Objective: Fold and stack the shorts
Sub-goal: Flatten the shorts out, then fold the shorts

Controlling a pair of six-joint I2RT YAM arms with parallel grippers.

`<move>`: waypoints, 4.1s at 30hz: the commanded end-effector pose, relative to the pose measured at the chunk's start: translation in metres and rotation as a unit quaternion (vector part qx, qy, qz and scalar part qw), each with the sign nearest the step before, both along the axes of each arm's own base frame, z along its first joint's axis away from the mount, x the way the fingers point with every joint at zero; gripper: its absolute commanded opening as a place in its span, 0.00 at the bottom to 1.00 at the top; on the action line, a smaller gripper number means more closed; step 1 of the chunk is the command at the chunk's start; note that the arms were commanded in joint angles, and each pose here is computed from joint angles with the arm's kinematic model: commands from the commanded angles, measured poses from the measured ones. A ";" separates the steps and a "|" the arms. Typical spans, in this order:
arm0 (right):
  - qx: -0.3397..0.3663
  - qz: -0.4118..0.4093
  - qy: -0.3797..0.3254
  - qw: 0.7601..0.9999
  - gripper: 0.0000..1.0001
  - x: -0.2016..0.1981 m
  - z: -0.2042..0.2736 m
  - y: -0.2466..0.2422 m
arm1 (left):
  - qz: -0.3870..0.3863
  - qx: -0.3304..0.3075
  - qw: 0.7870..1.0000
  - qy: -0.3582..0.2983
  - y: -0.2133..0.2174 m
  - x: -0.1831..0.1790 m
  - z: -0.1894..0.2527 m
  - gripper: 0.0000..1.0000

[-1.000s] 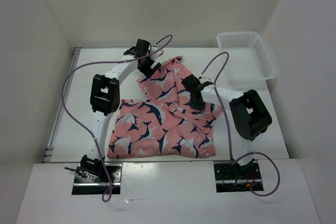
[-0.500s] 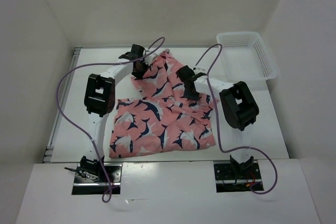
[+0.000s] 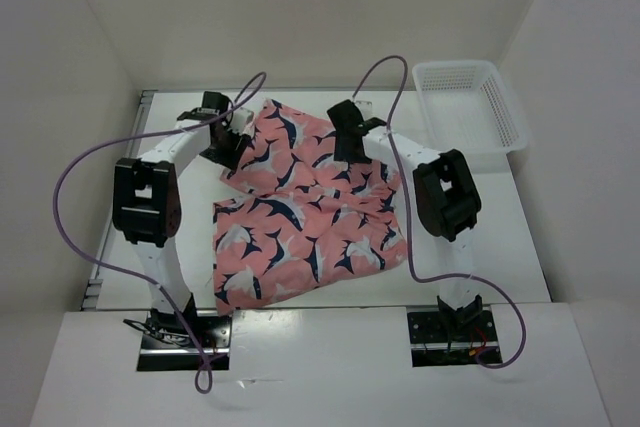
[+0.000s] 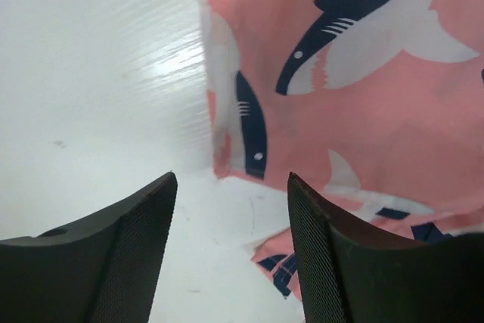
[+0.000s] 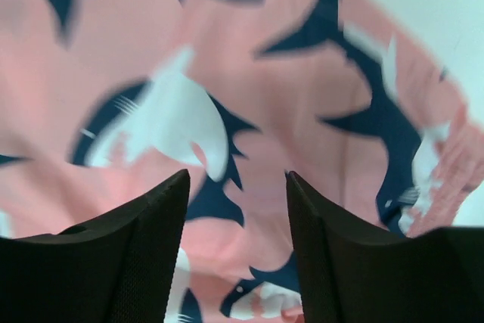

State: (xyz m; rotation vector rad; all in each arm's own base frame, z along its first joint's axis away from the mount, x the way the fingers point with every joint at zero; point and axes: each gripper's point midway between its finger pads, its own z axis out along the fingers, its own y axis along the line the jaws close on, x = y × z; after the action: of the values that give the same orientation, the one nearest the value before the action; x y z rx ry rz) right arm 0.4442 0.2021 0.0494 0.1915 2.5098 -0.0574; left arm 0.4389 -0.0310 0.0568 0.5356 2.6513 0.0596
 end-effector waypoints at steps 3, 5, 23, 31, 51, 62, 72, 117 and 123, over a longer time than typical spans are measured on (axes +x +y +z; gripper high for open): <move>-0.003 -0.018 -0.099 0.995 0.66 0.036 0.088 -0.011 | 0.044 -0.046 0.989 -0.135 0.023 0.034 0.100 0.81; 0.023 -0.068 -0.084 0.994 0.72 0.033 0.086 -0.044 | 0.028 -0.085 0.983 -0.159 0.012 0.065 0.118 0.88; 0.079 -0.218 -0.036 0.972 0.83 0.020 0.017 -0.120 | -0.049 -0.196 0.940 -0.275 -0.096 0.242 0.099 1.00; 0.088 -0.222 0.007 0.971 0.88 0.015 -0.017 -0.120 | -0.017 -0.191 0.957 -0.216 -0.093 0.239 0.030 1.00; 0.087 -0.217 0.047 0.971 0.41 0.018 -0.047 -0.125 | -0.061 -0.244 0.956 -0.154 -0.117 0.222 -0.019 0.10; 0.106 -0.123 -0.093 0.982 0.00 0.028 0.050 -0.119 | -0.132 -0.171 0.926 -0.310 -0.095 0.227 0.150 0.00; 0.084 -0.050 -0.196 0.976 0.00 -0.051 0.134 -0.102 | -0.250 -0.137 0.929 -0.237 -0.103 0.120 0.220 0.00; 0.247 0.002 0.016 0.969 0.13 -0.277 0.133 -0.040 | -0.438 -0.033 0.890 -0.125 -0.082 -0.255 0.106 0.19; 0.239 -0.004 0.105 0.965 0.37 -0.327 0.117 -0.051 | -0.532 0.009 0.846 -0.040 -0.063 -0.284 0.089 0.30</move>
State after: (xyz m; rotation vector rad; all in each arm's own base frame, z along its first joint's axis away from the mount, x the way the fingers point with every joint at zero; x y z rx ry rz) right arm 0.1512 0.1556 0.1667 0.3769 2.5970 0.5289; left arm 0.1758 -0.1005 0.1442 1.6412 2.0025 -0.1807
